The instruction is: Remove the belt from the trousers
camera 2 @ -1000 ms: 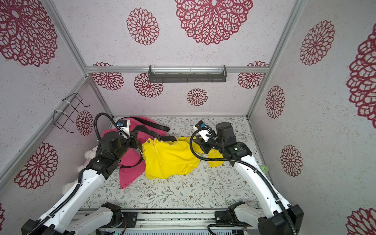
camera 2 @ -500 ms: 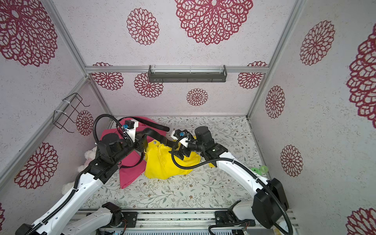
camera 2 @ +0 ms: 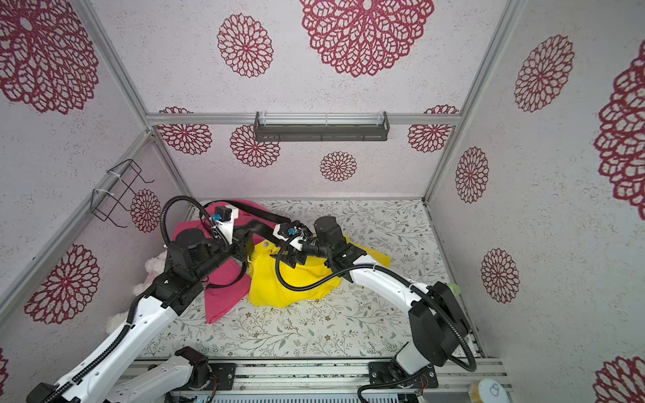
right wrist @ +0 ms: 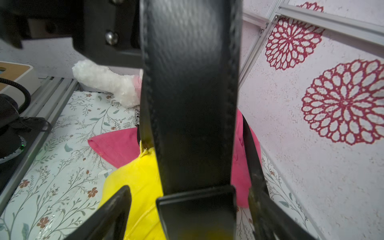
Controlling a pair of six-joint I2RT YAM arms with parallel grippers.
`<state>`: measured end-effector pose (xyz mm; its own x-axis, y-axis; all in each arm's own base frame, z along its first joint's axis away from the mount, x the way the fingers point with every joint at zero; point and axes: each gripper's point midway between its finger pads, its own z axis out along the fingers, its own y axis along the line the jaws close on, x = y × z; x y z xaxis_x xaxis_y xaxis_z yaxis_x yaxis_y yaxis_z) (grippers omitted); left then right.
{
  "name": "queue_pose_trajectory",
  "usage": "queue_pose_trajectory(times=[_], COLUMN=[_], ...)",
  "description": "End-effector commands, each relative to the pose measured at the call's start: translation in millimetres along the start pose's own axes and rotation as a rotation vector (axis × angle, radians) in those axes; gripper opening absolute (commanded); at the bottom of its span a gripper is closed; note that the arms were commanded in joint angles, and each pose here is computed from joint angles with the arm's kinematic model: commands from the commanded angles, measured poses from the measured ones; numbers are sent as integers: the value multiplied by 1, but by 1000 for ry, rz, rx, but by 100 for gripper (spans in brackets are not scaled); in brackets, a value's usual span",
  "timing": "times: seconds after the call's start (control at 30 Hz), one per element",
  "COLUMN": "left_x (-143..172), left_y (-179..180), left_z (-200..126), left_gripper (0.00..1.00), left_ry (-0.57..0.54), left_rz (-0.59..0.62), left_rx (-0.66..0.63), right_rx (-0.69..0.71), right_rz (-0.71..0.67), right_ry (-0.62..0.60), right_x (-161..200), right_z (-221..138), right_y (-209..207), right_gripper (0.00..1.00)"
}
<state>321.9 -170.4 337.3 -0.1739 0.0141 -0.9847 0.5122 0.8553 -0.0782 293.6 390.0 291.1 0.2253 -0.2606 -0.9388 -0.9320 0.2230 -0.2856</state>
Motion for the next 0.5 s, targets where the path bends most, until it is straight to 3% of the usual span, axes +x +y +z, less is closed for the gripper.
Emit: queue_pose_trajectory(times=[0.0, 0.13, 0.47], left_x=[-22, -23, -22], left_y=[-5, -4, -3], left_z=[-5, -8, -12], left_gripper=[0, 0, 0], left_ry=[-84, -90, -94], left_rz=[-9, -10, -12], left_rx=[13, 6, 0], right_rx=[25, 18, 18], right_rz=[-39, -30, -16], right_ry=[-85, -75, -35], right_x=[-34, -31, -21], right_z=[2, 7, 11], right_y=[-8, -6, -3], right_gripper=[81, 73, 69])
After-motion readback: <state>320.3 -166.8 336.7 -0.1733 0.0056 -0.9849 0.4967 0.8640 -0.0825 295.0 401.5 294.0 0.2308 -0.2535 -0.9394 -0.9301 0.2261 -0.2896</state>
